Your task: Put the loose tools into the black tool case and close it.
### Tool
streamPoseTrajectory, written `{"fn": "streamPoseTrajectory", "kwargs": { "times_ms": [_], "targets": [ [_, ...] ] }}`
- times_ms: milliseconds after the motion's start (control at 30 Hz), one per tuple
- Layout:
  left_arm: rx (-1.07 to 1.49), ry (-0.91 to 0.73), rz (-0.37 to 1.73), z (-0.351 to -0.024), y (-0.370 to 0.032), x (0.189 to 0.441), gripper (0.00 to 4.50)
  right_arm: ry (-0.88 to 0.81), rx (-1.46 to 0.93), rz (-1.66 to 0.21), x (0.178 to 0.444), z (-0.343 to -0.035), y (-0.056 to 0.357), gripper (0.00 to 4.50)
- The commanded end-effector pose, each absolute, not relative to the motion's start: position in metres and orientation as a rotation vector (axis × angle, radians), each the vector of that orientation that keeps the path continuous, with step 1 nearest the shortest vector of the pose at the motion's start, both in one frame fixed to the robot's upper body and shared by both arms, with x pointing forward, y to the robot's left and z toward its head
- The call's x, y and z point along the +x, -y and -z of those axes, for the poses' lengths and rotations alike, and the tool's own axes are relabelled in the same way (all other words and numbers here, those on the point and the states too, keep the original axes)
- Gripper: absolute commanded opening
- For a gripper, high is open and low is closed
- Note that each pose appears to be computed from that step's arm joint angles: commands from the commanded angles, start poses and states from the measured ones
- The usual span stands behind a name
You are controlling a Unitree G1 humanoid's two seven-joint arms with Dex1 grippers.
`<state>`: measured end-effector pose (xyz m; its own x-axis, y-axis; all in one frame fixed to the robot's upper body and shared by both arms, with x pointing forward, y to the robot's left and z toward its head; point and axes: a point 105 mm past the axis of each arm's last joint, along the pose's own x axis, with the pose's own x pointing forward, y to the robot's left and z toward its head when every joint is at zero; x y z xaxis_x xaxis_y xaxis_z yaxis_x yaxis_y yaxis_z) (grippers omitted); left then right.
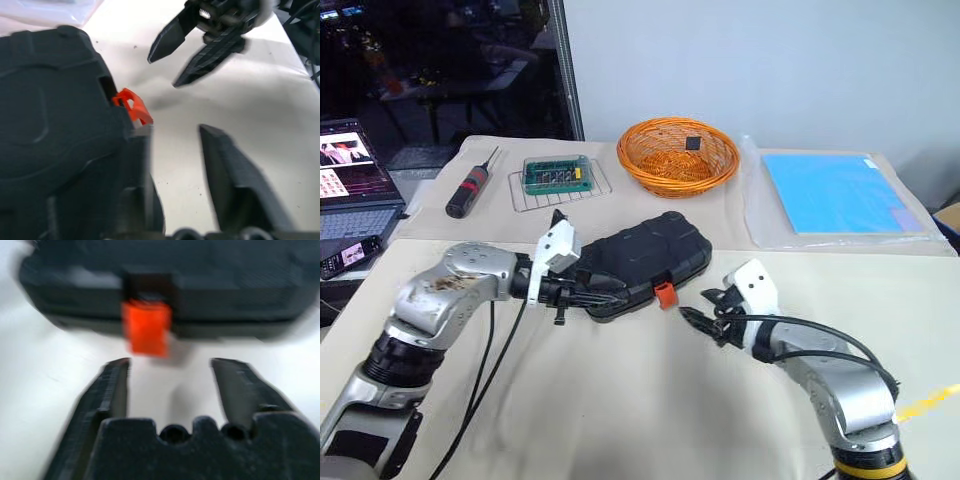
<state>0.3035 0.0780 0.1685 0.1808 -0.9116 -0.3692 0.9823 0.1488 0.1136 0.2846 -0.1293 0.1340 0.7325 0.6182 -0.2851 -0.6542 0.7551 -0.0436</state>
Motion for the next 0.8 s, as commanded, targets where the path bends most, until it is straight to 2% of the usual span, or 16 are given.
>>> {"fn": "streamPoseTrajectory", "kwargs": {
  "times_ms": [33, 167, 500, 600, 767, 800],
  "targets": [
    [0.416, -0.226, 1.377, -0.161, -0.079, 0.308, 2.78, -0.23, -0.136, -0.672, 0.29, -0.138, 0.119, 3.58],
    [0.428, -0.236, 1.362, -0.154, -0.081, 0.314, 2.78, -0.234, -0.123, -0.657, 0.3, -0.133, 0.105, 3.58],
    [0.436, -0.269, 1.361, -0.146, -0.088, 0.31, 2.78, -0.268, -0.124, -0.682, 0.305, -0.123, 0.089, 3.58],
    [0.436, -0.267, 1.36, -0.146, -0.089, 0.308, 2.85, -0.279, -0.117, -0.683, 0.305, -0.121, 0.088, 2.93],
    [0.434, -0.279, 1.351, -0.145, -0.091, 0.308, 2.85, -0.277, -0.135, -0.664, 0.309, -0.12, 0.09, 1.23],
    [0.433, -0.286, 1.35, -0.143, -0.091, 0.308, 2.85, -0.272, -0.136, -0.662, 0.31, -0.121, 0.09, 1.15]
  ]
}}
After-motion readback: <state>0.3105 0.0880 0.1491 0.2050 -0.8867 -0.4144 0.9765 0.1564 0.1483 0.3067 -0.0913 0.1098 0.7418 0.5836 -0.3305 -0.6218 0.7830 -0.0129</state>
